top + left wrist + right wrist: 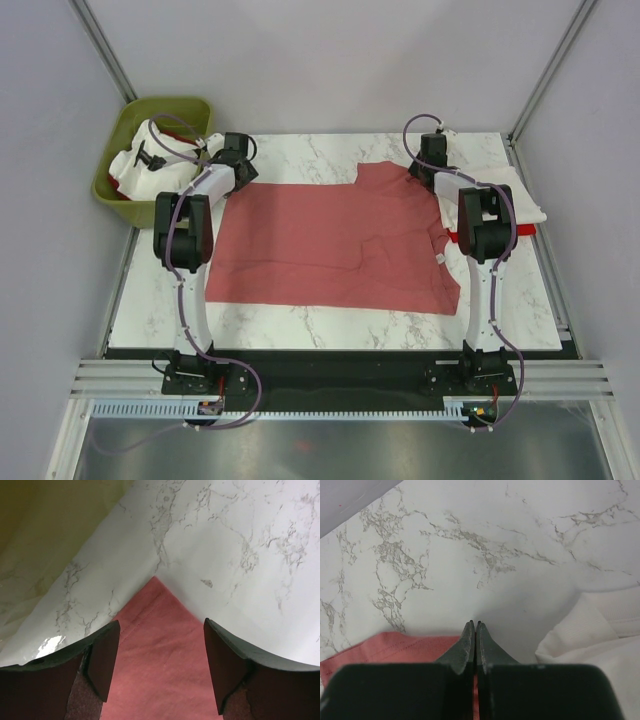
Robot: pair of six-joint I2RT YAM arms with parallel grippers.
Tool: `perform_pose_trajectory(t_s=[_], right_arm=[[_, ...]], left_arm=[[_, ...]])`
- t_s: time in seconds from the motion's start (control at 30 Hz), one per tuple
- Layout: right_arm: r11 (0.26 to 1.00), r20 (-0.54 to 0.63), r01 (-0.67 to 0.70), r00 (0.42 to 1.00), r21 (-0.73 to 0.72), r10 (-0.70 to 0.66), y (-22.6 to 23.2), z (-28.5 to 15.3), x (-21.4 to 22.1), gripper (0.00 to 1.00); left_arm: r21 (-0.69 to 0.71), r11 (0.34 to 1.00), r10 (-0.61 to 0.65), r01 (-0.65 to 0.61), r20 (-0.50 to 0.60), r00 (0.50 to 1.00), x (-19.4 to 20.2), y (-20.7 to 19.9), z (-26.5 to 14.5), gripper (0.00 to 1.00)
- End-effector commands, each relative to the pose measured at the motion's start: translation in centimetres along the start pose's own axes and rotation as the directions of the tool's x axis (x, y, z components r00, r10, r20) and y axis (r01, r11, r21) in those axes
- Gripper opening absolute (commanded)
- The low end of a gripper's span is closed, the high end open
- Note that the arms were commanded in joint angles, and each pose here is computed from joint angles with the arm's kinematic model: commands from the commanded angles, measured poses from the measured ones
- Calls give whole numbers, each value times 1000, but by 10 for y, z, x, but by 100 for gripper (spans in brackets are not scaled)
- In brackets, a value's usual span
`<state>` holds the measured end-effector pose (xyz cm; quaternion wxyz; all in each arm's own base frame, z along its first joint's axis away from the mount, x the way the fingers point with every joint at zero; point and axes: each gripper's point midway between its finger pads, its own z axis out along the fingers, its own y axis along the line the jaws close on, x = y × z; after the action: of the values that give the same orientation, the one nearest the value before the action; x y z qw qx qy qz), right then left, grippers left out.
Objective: Fold and stack the t-shirts
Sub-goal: Fold the tshirt
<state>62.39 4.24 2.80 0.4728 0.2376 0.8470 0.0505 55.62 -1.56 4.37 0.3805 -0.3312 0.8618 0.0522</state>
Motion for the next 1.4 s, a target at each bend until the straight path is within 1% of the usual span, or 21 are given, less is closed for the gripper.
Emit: perform_pose_trajectory(t_s=[0.0, 0.1, 0.17, 0.33, 0.5, 0.6, 0.73, 0.8, 0.83, 0.87, 0.9, 1.0, 1.1, 1.13, 1.23, 1.37], right_arm=[[1000, -2, 17, 1000, 5, -17, 1, -9, 0, 0], [1000, 4, 15, 1000, 4, -15, 1, -9, -2, 0], [1000, 4, 17, 1000, 0, -17, 2, -10, -1, 0], [1000, 11, 14, 1000, -2, -14, 0, -13, -2, 0], [1000, 16, 13, 1000, -5, -13, 0, -15, -3, 0], [1000, 16, 13, 1000, -3, -13, 0, -15, -2, 0], [1000, 19, 9, 1000, -4, -8, 1, -15, -3, 0], [1000, 19, 6, 1000, -3, -6, 0, -14, -3, 0], [1000, 20, 6, 1000, -4, -6, 0, -14, -4, 0], [1000, 20, 7, 1000, -5, -7, 1, -14, -4, 1], [1000, 20, 6, 1000, -5, -6, 1, -15, -4, 1], [1000, 19, 7, 1000, -4, -7, 1, -14, -3, 1], [1000, 16, 5, 1000, -3, -5, 0, -13, -2, 1], [1000, 17, 4, 1000, -3, -4, 0, -14, -4, 1], [1000, 16, 3, 1000, -2, -3, 0, -13, -4, 1], [1000, 15, 2, 1000, -1, -2, -1, -13, -4, 1]], left_arm=[[-41, 992, -118, 121, 72, 990, -19, 3, 14, 75], [-28, 989, -141, 142, 50, 989, -16, 0, 19, 73], [-17, 989, -143, 144, 30, 989, -14, -2, 22, 67], [-46, 988, -150, 151, 7, 989, -9, 4, 23, 59], [-97, 987, -130, 129, 5, 992, -8, 12, 20, 60], [-89, 990, -109, 107, -10, 994, -4, 9, 21, 59], [-12, 999, -36, 36, -58, 998, 3, -14, 24, 54], [-24, 999, -32, 31, -46, 998, 2, -13, 21, 55], [-34, 999, -38, 38, -7, 999, -5, -14, 13, 55], [-41, 999, -30, 30, -3, 1000, 0, -10, 12, 55], [-18, 999, -36, 37, 24, 999, -5, -15, 11, 55], [7, 1000, -5, 4, 38, 999, -6, -20, 8, 60], [2, 999, 47, -48, 91, 995, -14, -25, 2, 68], [-14, 995, 97, -96, 147, 984, -19, -30, -2, 73], [-9, 989, 146, -148, 214, 966, -27, -42, -15, 80], [3, 980, 193, -201, 258, 947, -36, -56, -28, 81]])
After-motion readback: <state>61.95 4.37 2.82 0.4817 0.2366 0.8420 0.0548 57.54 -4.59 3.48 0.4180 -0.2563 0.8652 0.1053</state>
